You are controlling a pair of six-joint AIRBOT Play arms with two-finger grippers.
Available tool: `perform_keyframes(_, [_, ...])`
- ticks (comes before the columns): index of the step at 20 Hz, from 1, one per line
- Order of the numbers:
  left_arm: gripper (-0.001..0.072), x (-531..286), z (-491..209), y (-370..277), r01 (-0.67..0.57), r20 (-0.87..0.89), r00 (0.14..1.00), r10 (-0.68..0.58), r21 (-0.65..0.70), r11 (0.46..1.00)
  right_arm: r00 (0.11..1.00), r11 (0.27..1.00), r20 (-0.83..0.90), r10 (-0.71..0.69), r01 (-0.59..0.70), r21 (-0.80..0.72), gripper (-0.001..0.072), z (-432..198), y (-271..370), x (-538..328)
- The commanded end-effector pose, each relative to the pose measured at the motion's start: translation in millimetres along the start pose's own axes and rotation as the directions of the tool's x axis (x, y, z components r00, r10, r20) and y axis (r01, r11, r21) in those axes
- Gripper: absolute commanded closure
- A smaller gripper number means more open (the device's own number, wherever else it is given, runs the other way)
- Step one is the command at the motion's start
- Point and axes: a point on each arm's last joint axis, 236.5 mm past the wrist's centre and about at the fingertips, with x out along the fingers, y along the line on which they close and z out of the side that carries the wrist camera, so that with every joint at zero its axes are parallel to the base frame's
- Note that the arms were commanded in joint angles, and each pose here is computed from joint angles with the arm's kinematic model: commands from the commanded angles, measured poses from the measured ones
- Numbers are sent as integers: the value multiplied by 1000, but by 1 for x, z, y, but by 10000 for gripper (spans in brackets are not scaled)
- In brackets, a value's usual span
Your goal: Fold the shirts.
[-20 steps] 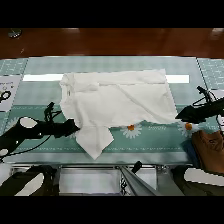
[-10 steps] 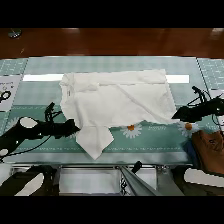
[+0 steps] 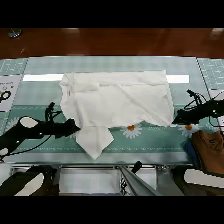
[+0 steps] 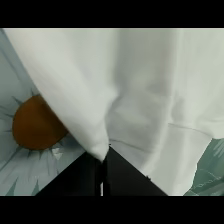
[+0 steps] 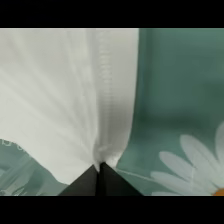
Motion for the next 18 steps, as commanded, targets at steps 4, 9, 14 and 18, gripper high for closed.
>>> perform_keyframes(4, [687, -91, 80, -105, 112, 289, 938, -188, 262, 959, 902, 979, 394, 177, -121, -163, 692, 61, 97, -108])
perform_keyframes(9, [686, -368, 94, -278, -8, 676, 440, -591, 661, 750, 481, 886, 822, 305, 172, -430, 692, 45, 236, -336])
perform_keyframes(14, [687, -596, -50, -355, -290, 574, -68, -816, 771, 567, -172, 863, 936, 308, 464, -199, 692, -86, 325, -545])
perform_keyframes(18, [688, -634, -130, -350, -442, 553, -72, -830, 728, 524, -289, 869, 946, 145, 494, 18, 693, -163, 318, -573])
